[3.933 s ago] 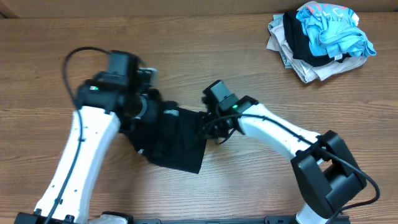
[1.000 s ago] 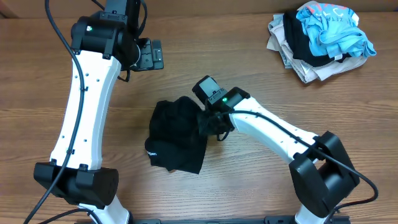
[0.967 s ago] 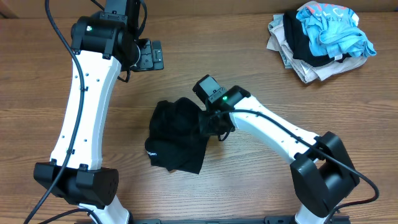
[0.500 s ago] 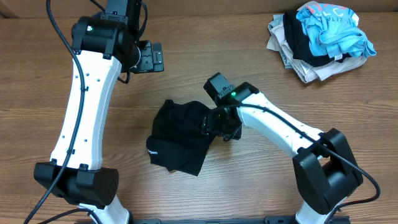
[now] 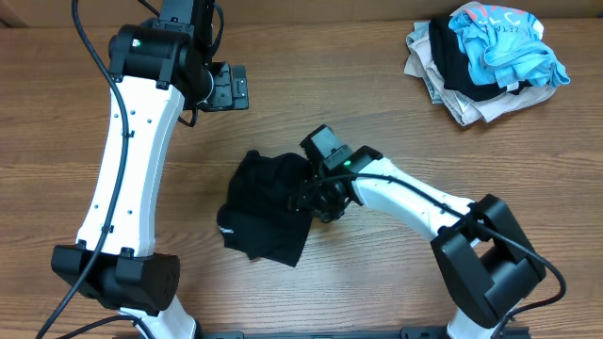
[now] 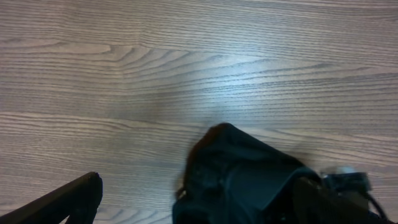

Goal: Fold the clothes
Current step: 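Lift the folded shirt with the right gripper and carry it to the clothes pile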

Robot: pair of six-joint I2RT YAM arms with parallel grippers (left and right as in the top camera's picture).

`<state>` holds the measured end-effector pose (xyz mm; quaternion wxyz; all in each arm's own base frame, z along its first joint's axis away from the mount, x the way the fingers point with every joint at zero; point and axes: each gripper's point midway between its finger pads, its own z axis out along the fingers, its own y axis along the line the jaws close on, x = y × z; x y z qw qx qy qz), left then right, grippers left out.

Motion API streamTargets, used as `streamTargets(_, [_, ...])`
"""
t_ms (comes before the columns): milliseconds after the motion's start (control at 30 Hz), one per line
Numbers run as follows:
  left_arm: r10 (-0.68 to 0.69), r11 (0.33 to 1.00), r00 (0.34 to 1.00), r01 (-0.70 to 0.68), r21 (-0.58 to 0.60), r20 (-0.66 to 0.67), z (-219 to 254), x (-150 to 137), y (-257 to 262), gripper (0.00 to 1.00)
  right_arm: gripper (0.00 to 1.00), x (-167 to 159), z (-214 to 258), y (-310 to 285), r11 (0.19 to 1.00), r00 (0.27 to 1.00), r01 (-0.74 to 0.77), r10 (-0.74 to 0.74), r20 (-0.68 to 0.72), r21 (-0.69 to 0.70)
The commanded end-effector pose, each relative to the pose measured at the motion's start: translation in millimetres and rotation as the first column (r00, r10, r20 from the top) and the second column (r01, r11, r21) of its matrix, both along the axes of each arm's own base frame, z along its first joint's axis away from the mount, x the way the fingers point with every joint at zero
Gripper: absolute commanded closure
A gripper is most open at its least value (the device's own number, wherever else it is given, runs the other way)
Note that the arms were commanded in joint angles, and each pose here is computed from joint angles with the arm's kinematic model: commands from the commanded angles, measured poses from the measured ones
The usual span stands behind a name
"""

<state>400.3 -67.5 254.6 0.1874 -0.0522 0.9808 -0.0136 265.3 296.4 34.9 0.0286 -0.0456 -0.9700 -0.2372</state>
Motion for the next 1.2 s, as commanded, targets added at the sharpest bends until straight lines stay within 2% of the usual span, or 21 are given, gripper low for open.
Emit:
streamTargets(0, [-0.015,1.000,1.000,0.015,0.000,-0.010,-5,2,-2,0.00,0.38,-5,-22,-1,0.998,0.999,0.019,-0.020,-0.025,-0.059])
streamTargets(167, [-0.015,1.000,1.000,0.015,0.000,-0.009,-5,3,-2,0.00,0.38,-11,-50,-5,0.995,0.995,0.029,-0.038,-0.090,-0.099])
streamTargets(233, [-0.015,1.000,1.000,0.015,0.000,-0.007,-5,3,-2,0.00,0.44,-10,-50,0,0.997,0.995,0.025,-0.032,-0.092,-0.077])
streamTargets(267, [-0.015,1.000,1.000,0.015,0.000,-0.005,-5,4,-2,0.00,0.50,-9,-50,1,0.997,0.996,0.025,-0.032,-0.085,-0.072])
streamTargets(400, [-0.015,1.000,1.000,0.015,0.002,-0.017,-11,6,-3,0.00,0.96,2,-41,6,0.999,0.998,0.013,-0.015,-0.053,-0.049])
streamTargets(600, [-0.015,1.000,0.999,0.015,0.005,-0.032,-17,8,-3,0.00,0.96,39,9,-8,1.000,0.999,0.013,-0.013,0.048,0.000])
streamTargets(767, [-0.014,1.000,1.000,0.014,0.002,-0.014,-15,12,-4,0.00,0.96,75,95,-30,0.987,0.983,-0.009,-0.020,0.180,0.162])
streamTargets(867, [-0.013,1.000,1.000,0.013,0.004,-0.005,-14,15,-4,0.00,0.96,89,130,-46,0.976,0.971,0.009,-0.059,0.230,0.216])
streamTargets(1167, [-0.013,1.000,1.000,0.013,0.002,0.000,-14,16,-4,0.00,0.96,131,200,-101,0.951,0.909,0.043,-0.164,0.384,0.305])
